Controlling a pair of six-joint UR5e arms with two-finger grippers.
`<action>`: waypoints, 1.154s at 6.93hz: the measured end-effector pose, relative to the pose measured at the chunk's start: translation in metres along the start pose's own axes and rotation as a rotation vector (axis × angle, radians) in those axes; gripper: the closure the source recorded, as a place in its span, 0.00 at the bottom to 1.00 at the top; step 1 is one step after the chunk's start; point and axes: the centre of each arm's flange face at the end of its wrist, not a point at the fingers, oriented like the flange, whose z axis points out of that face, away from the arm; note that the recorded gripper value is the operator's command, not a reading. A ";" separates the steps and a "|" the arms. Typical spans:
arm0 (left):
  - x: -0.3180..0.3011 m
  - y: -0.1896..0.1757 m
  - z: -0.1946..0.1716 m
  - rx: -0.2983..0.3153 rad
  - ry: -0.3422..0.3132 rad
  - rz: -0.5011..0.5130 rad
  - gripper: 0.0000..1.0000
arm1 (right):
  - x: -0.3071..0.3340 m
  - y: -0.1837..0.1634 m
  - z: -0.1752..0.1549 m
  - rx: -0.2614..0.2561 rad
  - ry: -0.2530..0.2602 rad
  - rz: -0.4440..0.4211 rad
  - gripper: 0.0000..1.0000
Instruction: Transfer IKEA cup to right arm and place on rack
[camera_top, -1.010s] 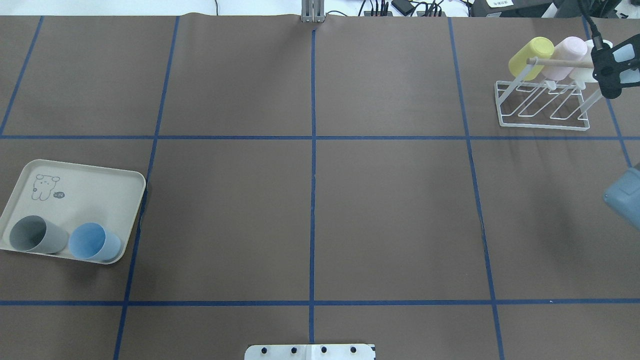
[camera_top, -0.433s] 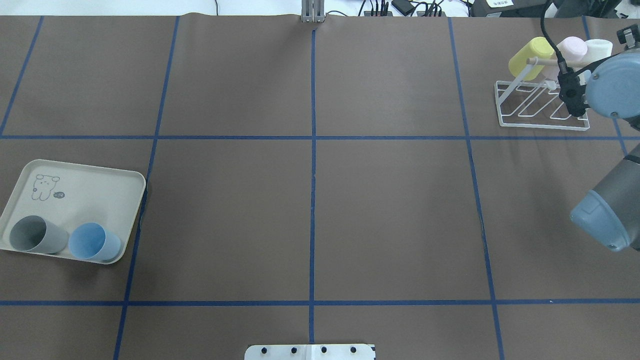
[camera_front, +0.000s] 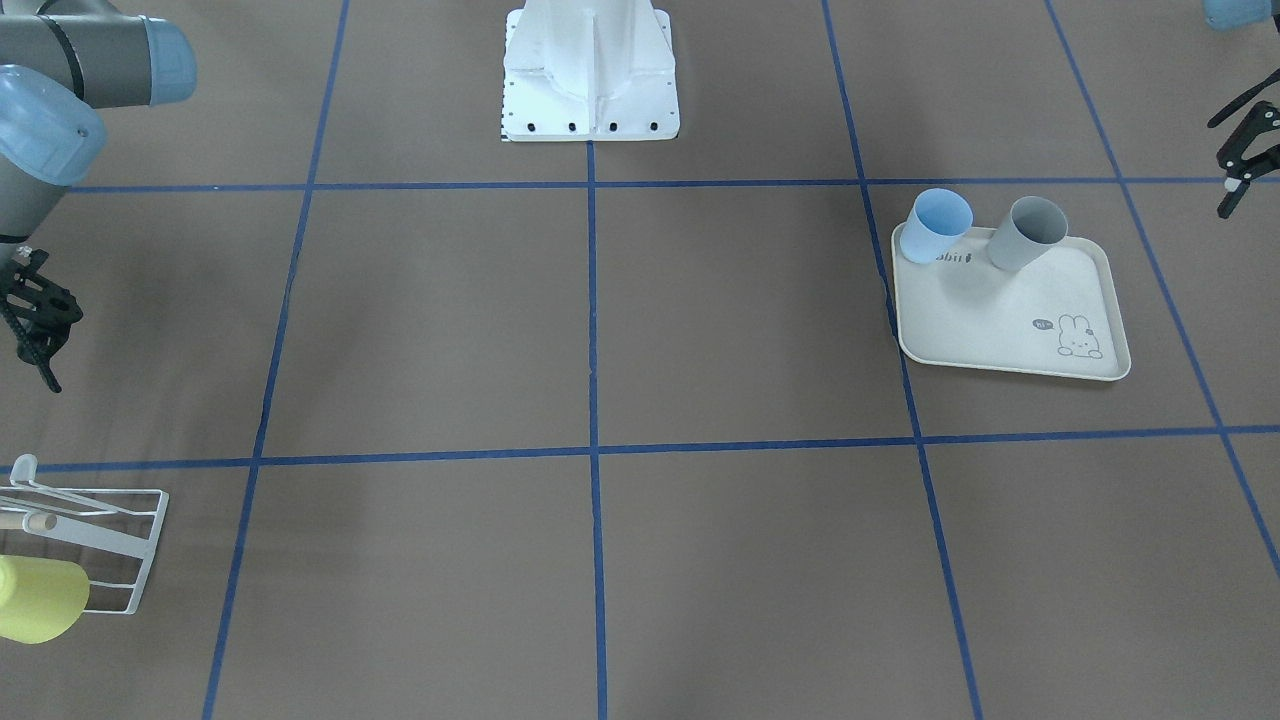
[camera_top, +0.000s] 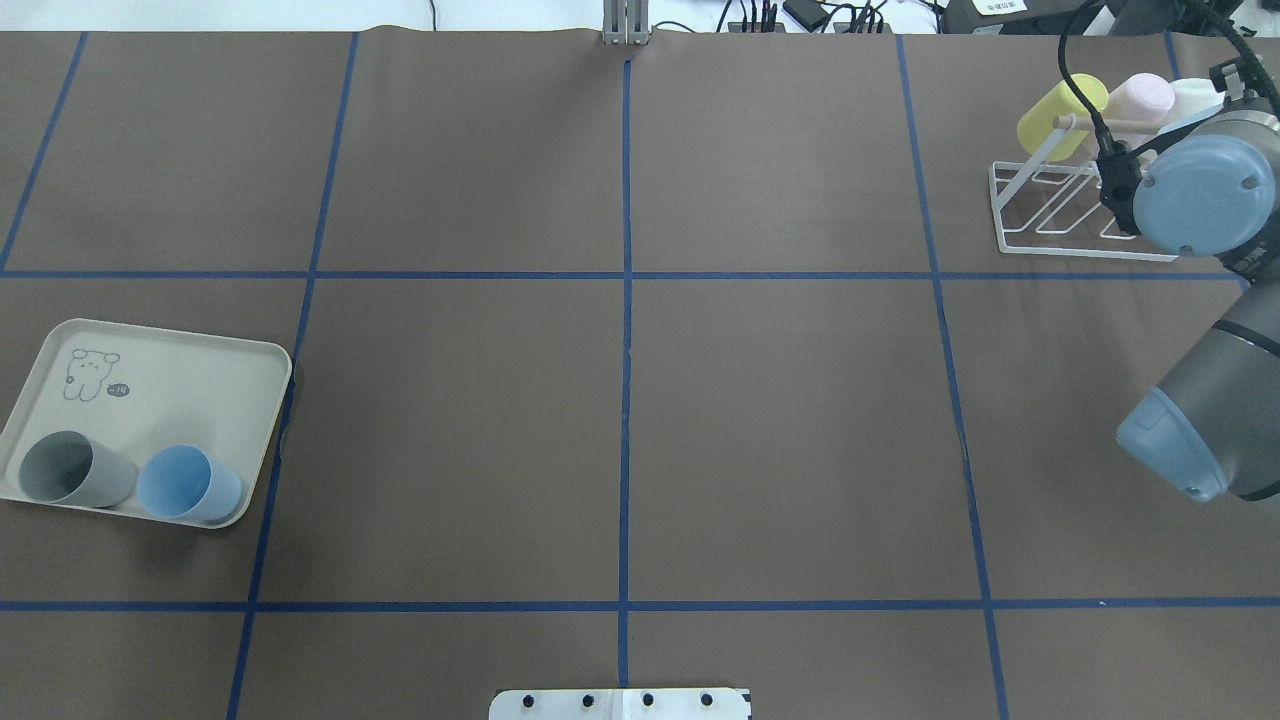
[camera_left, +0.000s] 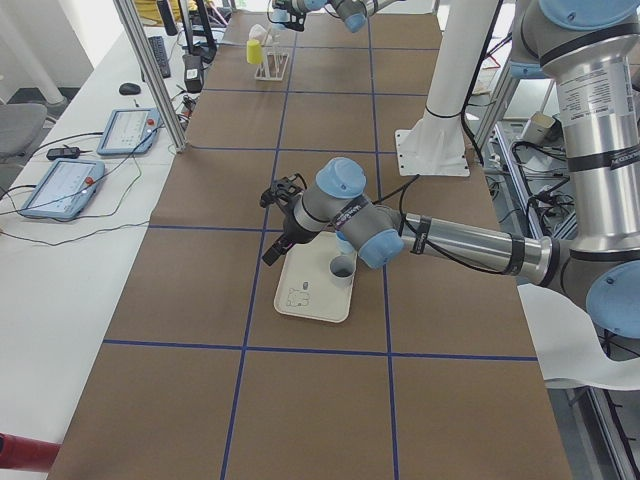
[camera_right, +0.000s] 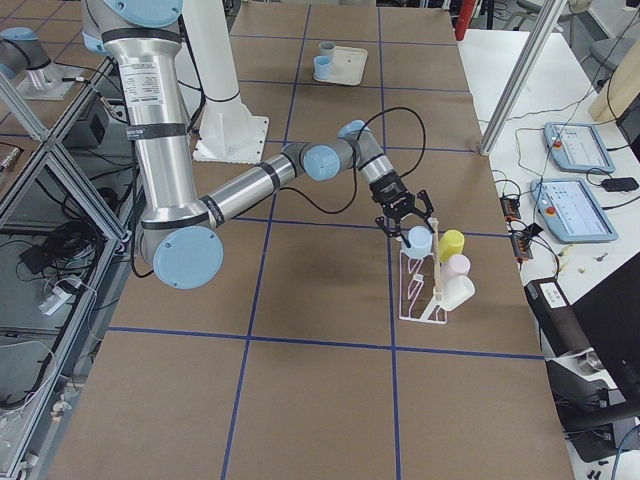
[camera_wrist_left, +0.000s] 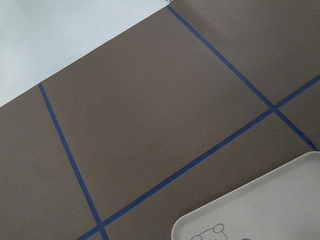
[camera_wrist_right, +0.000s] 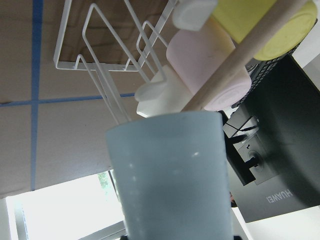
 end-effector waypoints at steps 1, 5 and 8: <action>0.000 0.000 0.000 0.000 0.000 -0.001 0.00 | -0.001 -0.005 0.005 0.001 0.010 0.001 1.00; 0.000 -0.001 0.000 0.002 0.000 -0.019 0.00 | -0.005 -0.013 0.011 0.000 0.011 -0.008 1.00; 0.001 -0.001 -0.001 0.003 0.001 -0.031 0.00 | -0.009 -0.022 0.011 0.003 0.009 -0.020 0.98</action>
